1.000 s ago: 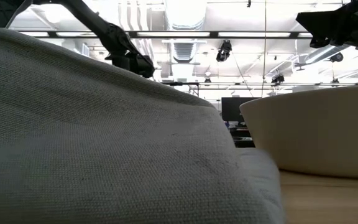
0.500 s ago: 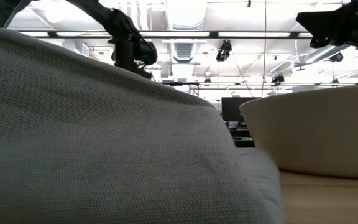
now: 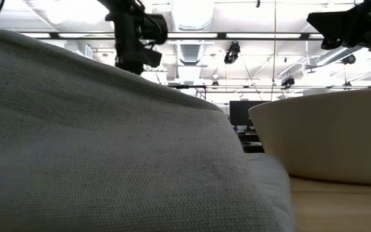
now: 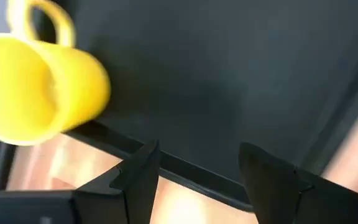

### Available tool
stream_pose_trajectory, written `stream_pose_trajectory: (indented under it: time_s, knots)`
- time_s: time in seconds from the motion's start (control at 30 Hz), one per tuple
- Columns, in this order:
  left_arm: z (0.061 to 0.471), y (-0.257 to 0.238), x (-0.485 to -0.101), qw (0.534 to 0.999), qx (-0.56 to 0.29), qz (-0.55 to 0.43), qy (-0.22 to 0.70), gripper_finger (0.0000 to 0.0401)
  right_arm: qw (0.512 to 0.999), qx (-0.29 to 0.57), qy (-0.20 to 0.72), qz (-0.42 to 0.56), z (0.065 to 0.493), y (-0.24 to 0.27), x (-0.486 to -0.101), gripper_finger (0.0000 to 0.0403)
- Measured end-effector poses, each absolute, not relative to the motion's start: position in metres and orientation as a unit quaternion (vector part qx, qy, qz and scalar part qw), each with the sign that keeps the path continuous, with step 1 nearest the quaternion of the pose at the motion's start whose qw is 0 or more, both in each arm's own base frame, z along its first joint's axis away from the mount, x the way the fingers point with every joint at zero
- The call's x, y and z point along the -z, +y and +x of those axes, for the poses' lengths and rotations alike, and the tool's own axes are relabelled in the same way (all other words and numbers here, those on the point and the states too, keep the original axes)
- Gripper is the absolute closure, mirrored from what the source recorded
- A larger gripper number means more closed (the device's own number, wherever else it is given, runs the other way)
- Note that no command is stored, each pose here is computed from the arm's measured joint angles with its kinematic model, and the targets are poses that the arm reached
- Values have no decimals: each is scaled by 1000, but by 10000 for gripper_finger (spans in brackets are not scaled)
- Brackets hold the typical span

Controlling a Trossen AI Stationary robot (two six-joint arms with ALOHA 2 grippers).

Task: Set up tray
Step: Put the white plate on the black serving tray

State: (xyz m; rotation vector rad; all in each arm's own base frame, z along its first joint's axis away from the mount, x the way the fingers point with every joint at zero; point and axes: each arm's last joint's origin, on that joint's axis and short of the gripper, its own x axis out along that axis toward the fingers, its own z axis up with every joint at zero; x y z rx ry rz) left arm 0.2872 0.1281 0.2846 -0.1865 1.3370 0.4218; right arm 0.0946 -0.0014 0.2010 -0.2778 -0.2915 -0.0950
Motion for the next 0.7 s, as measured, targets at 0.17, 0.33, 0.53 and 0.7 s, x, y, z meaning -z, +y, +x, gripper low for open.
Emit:
stream_pose_trajectory:
  time_s: [0.17, 0.33, 0.53, 0.7]
  knots:
    - [277, 83, -285, 767, -172, -82, 613, 204, 979, 47, -145, -138, 95, -1, -201, 385]
    - [256, 39, -280, 771, -156, -86, 612, 204, 979, 47, -145, -138, 95, -1, -201, 385]
    - [223, -3, -271, 772, -147, -108, 609, 204, 979, 48, -145, -138, 95, -1, -201, 385]
    - [197, -29, -265, 773, -135, -138, 604, 204, 979, 47, -145, -138, 95, -1, -201, 385]
